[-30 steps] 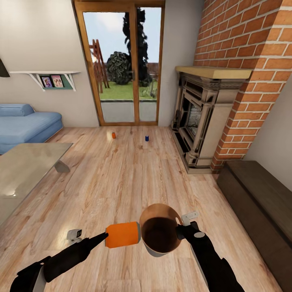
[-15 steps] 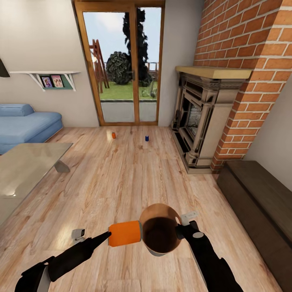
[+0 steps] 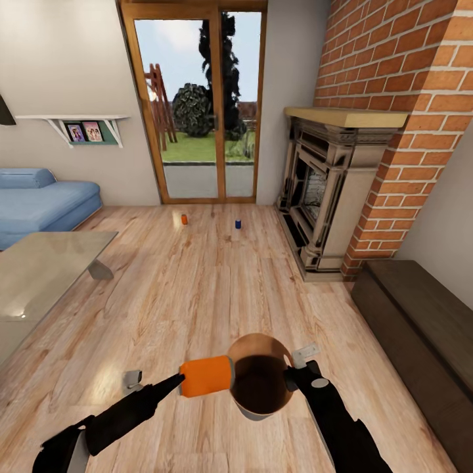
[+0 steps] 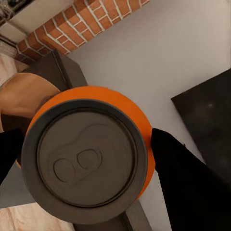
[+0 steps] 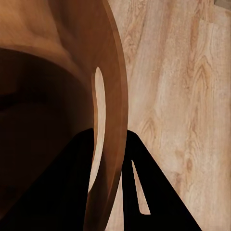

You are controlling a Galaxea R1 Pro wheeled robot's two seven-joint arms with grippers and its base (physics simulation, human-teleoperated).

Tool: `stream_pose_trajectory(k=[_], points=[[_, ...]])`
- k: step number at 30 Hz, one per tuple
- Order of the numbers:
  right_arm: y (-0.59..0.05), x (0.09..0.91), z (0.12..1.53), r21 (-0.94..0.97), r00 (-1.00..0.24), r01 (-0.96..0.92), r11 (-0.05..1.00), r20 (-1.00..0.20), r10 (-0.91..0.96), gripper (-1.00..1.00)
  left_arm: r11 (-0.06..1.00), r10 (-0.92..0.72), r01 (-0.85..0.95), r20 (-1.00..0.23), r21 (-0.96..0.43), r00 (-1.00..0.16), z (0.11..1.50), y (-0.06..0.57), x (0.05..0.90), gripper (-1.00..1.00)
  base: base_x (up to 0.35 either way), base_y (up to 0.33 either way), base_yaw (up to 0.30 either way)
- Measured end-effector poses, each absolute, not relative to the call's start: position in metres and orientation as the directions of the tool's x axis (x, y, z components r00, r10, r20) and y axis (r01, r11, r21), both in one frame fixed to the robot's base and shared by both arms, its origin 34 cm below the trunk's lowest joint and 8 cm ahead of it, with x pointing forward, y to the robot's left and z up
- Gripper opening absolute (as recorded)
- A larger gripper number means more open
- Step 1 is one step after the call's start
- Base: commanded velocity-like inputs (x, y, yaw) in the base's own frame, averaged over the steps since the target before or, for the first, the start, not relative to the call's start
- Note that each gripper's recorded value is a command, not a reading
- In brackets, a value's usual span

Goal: Put the three can of soda from the living room inside the tash can in the kitchen.

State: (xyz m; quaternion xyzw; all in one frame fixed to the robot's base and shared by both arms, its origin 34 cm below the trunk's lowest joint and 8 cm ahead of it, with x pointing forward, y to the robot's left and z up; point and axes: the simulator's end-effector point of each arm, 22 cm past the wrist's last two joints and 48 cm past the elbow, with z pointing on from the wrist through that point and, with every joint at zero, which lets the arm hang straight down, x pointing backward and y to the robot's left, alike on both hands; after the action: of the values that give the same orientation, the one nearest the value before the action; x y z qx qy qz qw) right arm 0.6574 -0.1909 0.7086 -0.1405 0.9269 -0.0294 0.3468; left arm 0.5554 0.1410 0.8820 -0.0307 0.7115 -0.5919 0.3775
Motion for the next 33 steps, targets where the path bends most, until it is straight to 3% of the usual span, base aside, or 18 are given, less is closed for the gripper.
stream_pose_trajectory(k=[33], points=[[-0.187,0.657,0.709,-0.147,-0.720,-0.241,0.959,-0.636,-0.278,-1.00,0.328,-0.455,0.415,-0.527,-0.849,-0.718,0.875,0.104,0.562,-1.00,0.000,0.000,0.000]])
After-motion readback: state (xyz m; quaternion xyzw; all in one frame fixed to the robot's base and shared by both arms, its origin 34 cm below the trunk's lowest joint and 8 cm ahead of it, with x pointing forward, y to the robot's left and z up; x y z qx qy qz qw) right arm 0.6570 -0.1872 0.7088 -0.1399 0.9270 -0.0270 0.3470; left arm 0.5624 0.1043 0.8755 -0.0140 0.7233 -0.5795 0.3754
